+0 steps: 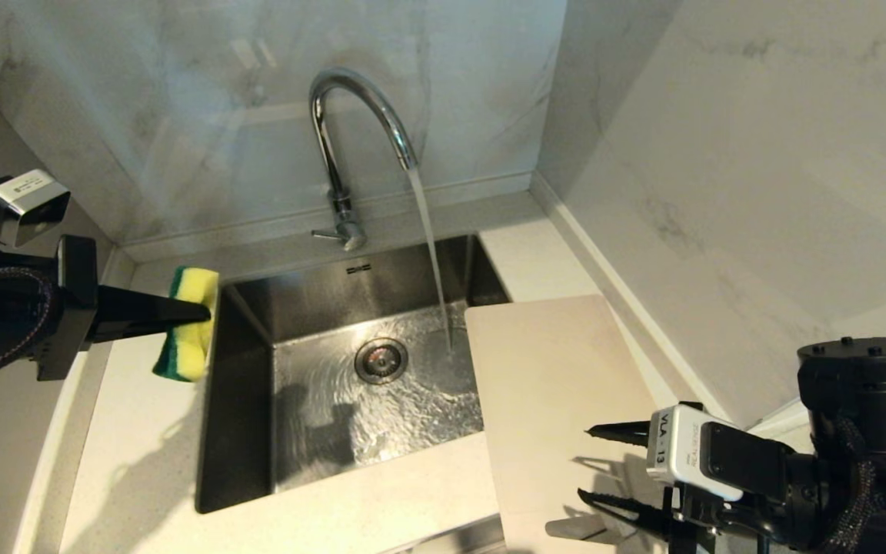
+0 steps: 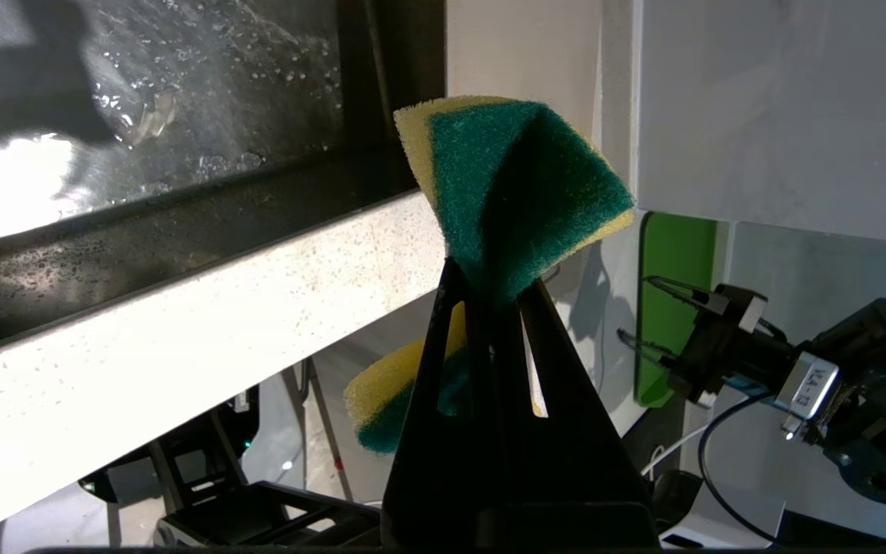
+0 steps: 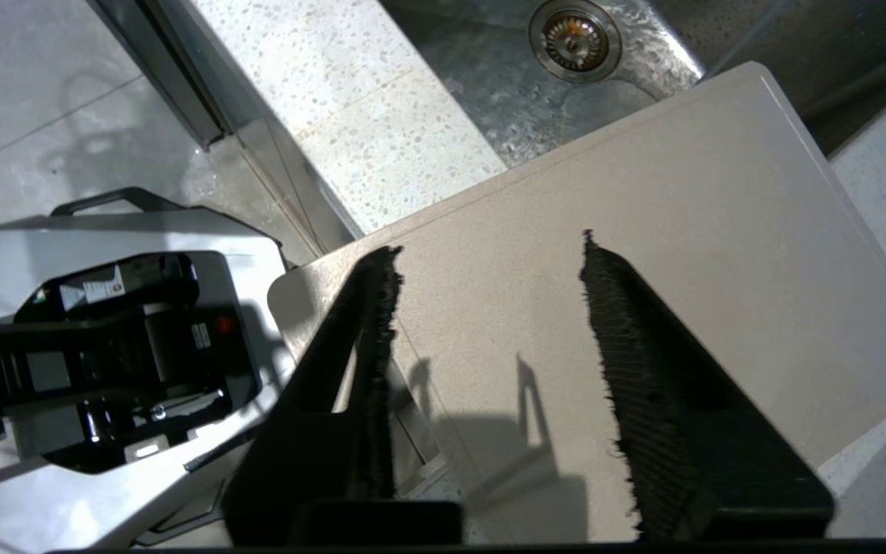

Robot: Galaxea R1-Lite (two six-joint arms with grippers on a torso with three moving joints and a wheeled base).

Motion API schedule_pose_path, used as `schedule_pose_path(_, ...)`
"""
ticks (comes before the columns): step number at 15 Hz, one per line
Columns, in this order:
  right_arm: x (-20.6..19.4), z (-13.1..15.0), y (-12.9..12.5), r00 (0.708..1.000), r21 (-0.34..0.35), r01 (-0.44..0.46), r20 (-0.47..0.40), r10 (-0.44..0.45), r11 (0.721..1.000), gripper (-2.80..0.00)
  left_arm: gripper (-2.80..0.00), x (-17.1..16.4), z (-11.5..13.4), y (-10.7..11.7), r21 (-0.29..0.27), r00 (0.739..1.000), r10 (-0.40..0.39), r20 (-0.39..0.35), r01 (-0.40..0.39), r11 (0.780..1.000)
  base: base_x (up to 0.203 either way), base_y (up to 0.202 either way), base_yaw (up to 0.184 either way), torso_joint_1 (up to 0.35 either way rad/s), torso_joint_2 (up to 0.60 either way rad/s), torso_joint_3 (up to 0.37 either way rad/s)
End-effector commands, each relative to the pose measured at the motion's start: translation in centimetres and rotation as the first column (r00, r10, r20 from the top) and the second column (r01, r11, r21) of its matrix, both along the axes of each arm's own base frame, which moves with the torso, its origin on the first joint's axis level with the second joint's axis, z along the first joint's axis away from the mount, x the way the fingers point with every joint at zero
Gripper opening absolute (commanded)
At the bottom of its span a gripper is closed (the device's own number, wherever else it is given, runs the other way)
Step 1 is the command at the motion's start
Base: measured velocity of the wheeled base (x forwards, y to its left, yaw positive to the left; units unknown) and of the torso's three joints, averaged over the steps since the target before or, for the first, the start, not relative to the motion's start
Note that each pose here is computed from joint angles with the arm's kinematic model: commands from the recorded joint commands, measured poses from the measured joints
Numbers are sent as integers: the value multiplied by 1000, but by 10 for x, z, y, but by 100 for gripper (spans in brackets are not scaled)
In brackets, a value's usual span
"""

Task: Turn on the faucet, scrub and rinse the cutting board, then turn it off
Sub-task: Put down the cleaning cloth

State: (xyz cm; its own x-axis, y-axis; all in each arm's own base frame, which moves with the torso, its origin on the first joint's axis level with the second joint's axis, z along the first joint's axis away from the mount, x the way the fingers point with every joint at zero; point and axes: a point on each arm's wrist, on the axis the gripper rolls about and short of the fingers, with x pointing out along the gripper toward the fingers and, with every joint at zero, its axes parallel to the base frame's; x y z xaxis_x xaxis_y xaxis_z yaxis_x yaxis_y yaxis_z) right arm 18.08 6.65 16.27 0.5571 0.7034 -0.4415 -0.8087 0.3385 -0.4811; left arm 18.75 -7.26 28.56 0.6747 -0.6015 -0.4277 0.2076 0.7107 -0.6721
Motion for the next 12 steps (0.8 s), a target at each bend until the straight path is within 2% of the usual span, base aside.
schedule_pose_path(1,1,5,1,1000,21,7,4,-7,1000,-280,-280,-3,2,0,-7,1000,-3,6,3,1000,0,0,0,0,0,0)
schedule_pose_path(4,3,8,1,1000,42,20,-5,-20,999,-280,-280,-5,1,-3,-6,1000,-23,1,23,1000,0,0,0,0,0,0)
schedule_pose_path(7,9,24,3,998,117,63,-22,-60,991,-280,-280,-5,1,-6,-5,999,-35,2,35,999,0,0,0,0,0,0)
schedule_pose_path(9,17,45,5,992,193,123,-29,-120,973,-280,-280,-5,1,-7,-4,999,-33,-2,33,999,0,0,0,0,0,0)
schedule_pose_path(12,29,80,6,970,302,238,-22,-243,923,-280,-280,-5,1,-6,-4,999,-33,0,33,999,0,0,0,0,0,0)
